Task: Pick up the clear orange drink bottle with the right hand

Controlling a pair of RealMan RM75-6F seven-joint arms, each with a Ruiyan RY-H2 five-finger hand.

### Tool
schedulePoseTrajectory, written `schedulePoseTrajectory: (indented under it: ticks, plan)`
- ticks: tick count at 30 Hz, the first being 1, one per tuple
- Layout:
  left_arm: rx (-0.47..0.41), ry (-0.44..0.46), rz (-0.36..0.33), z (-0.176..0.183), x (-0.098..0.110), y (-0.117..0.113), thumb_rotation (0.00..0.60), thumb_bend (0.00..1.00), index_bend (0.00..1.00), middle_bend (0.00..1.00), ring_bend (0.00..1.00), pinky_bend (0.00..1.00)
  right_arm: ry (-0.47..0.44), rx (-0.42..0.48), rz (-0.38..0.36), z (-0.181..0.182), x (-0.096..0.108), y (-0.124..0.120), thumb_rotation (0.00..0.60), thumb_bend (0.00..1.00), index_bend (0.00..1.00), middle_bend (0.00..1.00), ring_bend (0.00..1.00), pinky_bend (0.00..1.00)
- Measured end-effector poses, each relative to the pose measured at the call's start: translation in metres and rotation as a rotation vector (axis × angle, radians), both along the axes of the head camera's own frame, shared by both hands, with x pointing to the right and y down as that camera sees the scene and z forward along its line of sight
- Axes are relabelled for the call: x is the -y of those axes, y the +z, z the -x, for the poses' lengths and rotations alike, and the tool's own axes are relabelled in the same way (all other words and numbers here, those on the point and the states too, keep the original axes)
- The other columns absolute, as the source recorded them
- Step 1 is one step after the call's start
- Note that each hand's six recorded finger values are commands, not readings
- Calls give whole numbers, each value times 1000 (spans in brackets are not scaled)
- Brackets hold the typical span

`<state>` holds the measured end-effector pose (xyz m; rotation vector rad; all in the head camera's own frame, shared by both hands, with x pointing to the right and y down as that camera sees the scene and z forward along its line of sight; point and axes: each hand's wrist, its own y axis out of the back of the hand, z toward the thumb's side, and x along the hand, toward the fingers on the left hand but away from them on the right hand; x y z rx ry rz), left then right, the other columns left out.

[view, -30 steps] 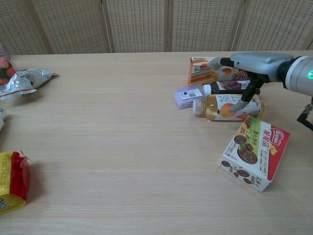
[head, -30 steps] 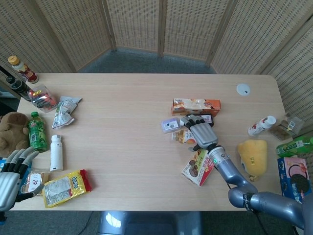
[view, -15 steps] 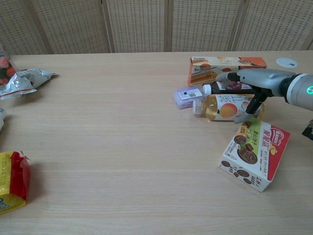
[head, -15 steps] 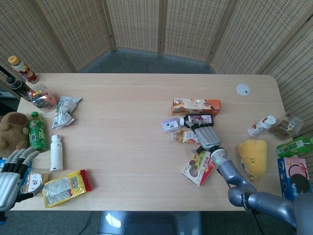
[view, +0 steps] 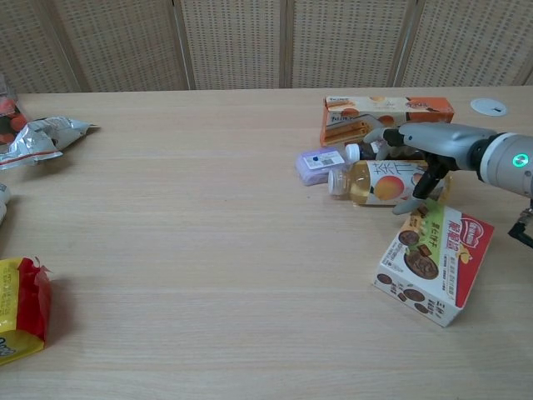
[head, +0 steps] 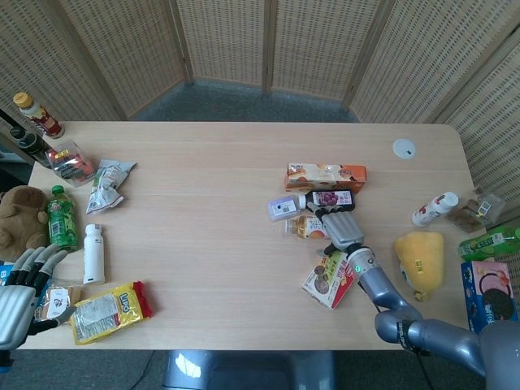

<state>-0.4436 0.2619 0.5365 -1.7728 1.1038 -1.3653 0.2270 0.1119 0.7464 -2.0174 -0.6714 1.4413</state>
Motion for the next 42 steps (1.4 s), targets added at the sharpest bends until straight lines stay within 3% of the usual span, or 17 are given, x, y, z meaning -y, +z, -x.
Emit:
schedulePoseTrajectory:
  ticks: [4, 12, 26, 35, 42]
  plan:
    - [-1, -4, -2, 1, 0, -1, 600, 224, 114, 69, 0, 0, 2, 4, 6, 5, 3, 5, 600, 111, 111, 296, 219, 221]
    - [1, -17, 1, 5, -3, -2, 600, 223, 114, 69, 0, 0, 21, 8, 11, 8, 5, 13, 600, 109, 306, 528, 451, 449]
    - [1, -16, -2, 6, -3, -2, 600, 222, 114, 69, 0, 0, 32, 17, -19, 1, 9, 12, 600, 118, 524, 793, 747, 738]
    - [-1, -19, 0, 5, -4, -1, 600, 224, 114, 69, 0, 0, 31, 63, -75, 0, 19, -14, 600, 120, 558, 838, 790, 778]
    - [-7, -14, 1, 2, -3, 1, 600, 223, 114, 69, 0, 0, 27, 147, -139, 6, 29, -57, 600, 121, 562, 845, 794, 777]
